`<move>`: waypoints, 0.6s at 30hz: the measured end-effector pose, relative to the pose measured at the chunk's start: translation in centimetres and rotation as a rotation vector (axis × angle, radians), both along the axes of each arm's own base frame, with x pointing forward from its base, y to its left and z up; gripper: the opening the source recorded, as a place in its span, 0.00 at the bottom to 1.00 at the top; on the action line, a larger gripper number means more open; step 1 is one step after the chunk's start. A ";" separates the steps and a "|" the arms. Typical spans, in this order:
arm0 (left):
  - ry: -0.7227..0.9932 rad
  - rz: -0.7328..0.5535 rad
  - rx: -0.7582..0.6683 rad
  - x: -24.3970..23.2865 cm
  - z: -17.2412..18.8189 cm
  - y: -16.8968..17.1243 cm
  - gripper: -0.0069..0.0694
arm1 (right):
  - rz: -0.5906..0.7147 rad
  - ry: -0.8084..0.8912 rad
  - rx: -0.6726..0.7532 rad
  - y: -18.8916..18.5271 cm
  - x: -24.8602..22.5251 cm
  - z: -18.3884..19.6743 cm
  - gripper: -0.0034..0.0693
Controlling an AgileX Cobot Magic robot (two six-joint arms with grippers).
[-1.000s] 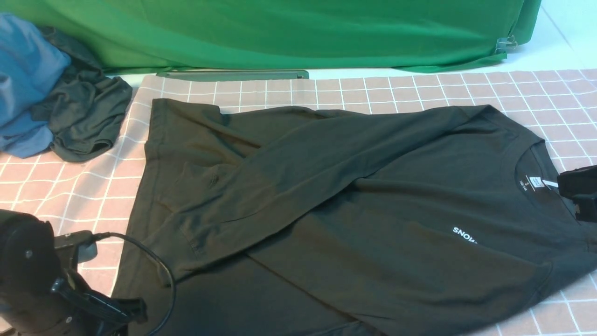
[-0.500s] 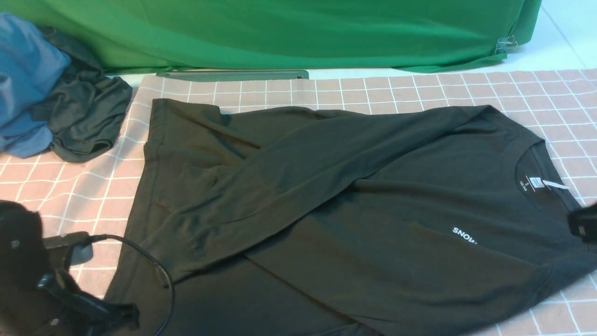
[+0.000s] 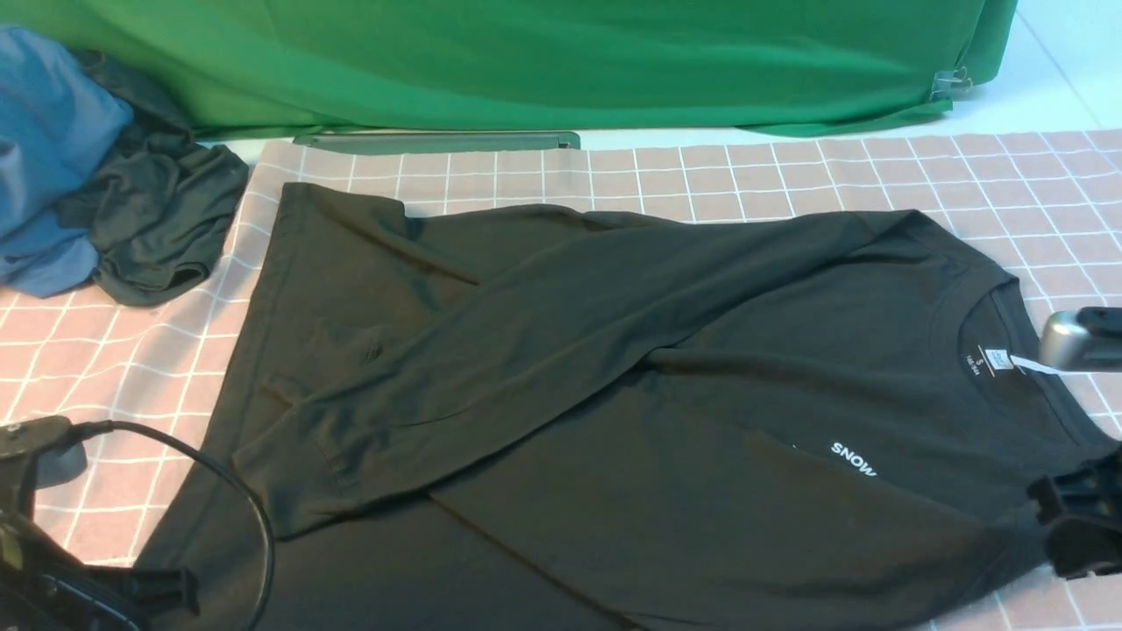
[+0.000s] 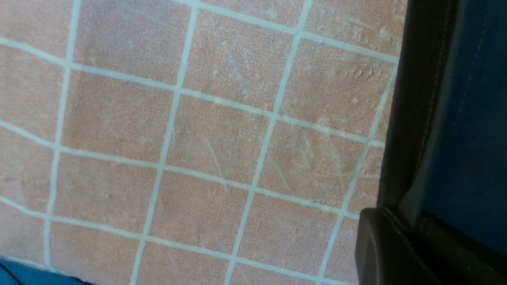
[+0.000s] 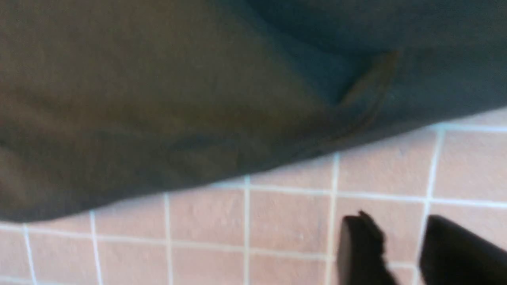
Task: Fold a long-sleeved shirt over a pink coffee tablecloth.
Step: 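Grasp the near edge of the shirt at its hem and shoulder corners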
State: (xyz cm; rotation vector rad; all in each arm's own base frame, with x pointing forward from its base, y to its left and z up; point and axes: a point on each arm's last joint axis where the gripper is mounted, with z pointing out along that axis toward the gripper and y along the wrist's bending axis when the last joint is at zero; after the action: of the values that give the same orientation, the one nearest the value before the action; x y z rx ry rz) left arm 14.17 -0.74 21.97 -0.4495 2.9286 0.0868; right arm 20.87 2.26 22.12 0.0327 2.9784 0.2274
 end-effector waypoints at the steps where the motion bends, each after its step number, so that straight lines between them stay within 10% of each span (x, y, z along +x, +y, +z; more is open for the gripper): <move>1: 0.000 -0.001 -0.001 -0.1 -0.3 0.0 0.13 | -0.007 -0.003 0.004 0.0 0.4 -0.4 0.55; 6: 0.000 -0.003 -0.003 -0.2 -0.7 0.0 0.13 | -0.049 0.007 0.048 0.4 1.8 -2.0 0.85; 10: -0.002 -0.003 -0.003 -0.2 -0.7 0.0 0.13 | -0.070 0.029 0.088 0.8 2.6 -3.3 0.87; 15: -0.001 -0.002 -0.005 -0.2 -0.7 0.0 0.13 | -0.073 0.108 0.083 0.9 3.3 -5.6 0.69; 18: -0.001 -0.001 -0.008 -0.2 -0.7 0.0 0.13 | -0.033 0.105 0.076 0.8 3.5 -6.1 0.37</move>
State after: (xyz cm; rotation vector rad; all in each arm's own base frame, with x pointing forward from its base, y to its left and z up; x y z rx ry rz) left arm 13.95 -0.79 21.27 -0.4488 2.9294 0.0741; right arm 24.41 3.11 16.01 0.1063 3.0689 0.3449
